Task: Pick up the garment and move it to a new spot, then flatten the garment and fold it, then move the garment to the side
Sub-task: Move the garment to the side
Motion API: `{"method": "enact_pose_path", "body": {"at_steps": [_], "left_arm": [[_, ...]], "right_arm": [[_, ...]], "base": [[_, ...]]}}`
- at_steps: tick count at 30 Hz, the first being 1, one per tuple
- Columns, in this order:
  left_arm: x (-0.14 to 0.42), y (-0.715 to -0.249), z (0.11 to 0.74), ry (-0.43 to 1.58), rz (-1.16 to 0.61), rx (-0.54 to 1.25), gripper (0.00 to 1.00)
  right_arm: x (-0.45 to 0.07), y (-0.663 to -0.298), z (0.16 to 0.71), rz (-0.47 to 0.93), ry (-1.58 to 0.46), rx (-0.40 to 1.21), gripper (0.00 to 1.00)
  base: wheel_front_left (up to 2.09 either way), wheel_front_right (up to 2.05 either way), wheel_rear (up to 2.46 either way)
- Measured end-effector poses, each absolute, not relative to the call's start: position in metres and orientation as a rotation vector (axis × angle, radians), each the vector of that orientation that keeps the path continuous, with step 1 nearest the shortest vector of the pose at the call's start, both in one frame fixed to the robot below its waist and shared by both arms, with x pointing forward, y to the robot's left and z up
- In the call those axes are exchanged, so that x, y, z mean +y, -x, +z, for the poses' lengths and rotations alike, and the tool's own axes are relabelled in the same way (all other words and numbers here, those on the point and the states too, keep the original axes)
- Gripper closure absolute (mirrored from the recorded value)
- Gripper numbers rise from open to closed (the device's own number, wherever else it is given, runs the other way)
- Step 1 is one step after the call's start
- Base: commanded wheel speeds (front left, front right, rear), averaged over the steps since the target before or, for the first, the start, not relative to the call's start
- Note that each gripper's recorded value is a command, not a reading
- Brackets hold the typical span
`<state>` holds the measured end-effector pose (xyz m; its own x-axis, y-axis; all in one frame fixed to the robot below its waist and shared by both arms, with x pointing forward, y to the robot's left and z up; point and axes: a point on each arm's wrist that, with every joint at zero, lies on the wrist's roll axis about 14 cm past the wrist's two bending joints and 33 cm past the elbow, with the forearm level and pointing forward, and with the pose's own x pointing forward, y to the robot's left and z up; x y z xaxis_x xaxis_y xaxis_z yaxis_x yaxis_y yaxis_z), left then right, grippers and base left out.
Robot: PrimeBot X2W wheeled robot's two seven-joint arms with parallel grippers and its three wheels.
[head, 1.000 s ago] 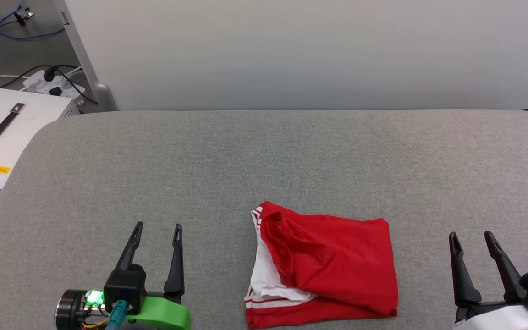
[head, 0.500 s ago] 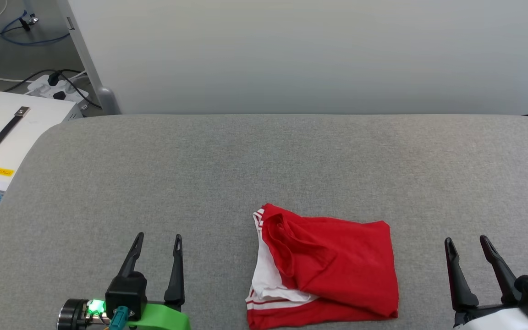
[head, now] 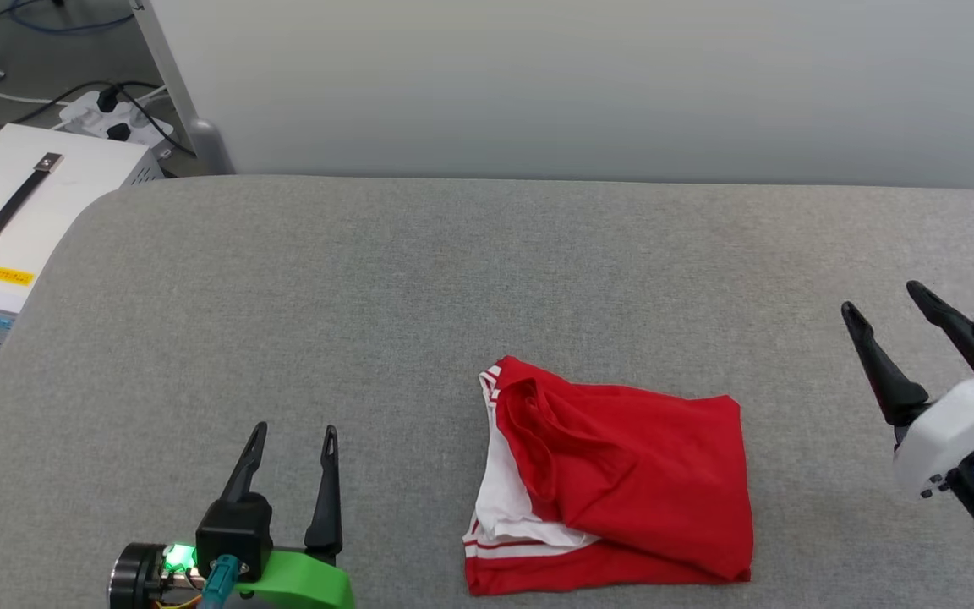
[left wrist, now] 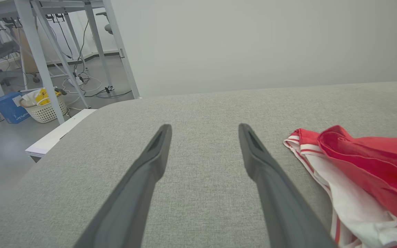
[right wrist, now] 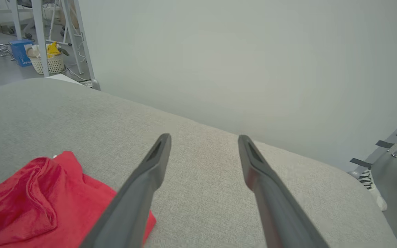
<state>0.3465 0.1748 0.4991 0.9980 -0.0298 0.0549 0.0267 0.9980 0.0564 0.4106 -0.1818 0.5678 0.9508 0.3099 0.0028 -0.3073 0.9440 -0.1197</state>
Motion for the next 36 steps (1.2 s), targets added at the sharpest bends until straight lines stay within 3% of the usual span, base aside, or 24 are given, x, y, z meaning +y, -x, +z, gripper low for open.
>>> {"method": "enact_pose_path", "body": {"at_steps": [8, 15, 21, 30, 32, 36], "left_arm": [[0.178, -0.357, 0.496, -0.059, -0.025, -0.045, 0.00], [0.179, -0.365, 0.494, -0.061, -0.022, -0.039, 0.00], [0.184, -0.372, 0.489, -0.064, -0.009, -0.023, 0.00], [0.194, -0.372, 0.481, -0.067, 0.022, 0.006, 0.00], [0.196, -0.371, 0.481, -0.067, 0.028, 0.008, 0.00], [0.197, -0.370, 0.483, -0.066, 0.032, 0.001, 0.00]], "right_arm": [[-0.156, -0.408, 0.497, 0.465, 0.053, 0.524, 0.00], [-0.143, -0.387, 0.437, 0.513, -0.101, 0.872, 0.00], [-0.120, -0.379, 0.399, 0.547, -0.151, 1.018, 0.00], [-0.085, -0.379, 0.365, 0.620, -0.138, 1.086, 0.00], [-0.082, -0.381, 0.366, 0.633, -0.126, 1.065, 1.00], [-0.077, -0.390, 0.377, 0.648, -0.109, 0.967, 1.00]], "base": [[0.00, 0.00, 0.00], [0.00, 0.00, 0.00], [0.00, 0.00, 0.00], [0.00, 0.00, 0.00], [0.00, 0.00, 0.00], [0.00, 0.00, 0.00]]}}
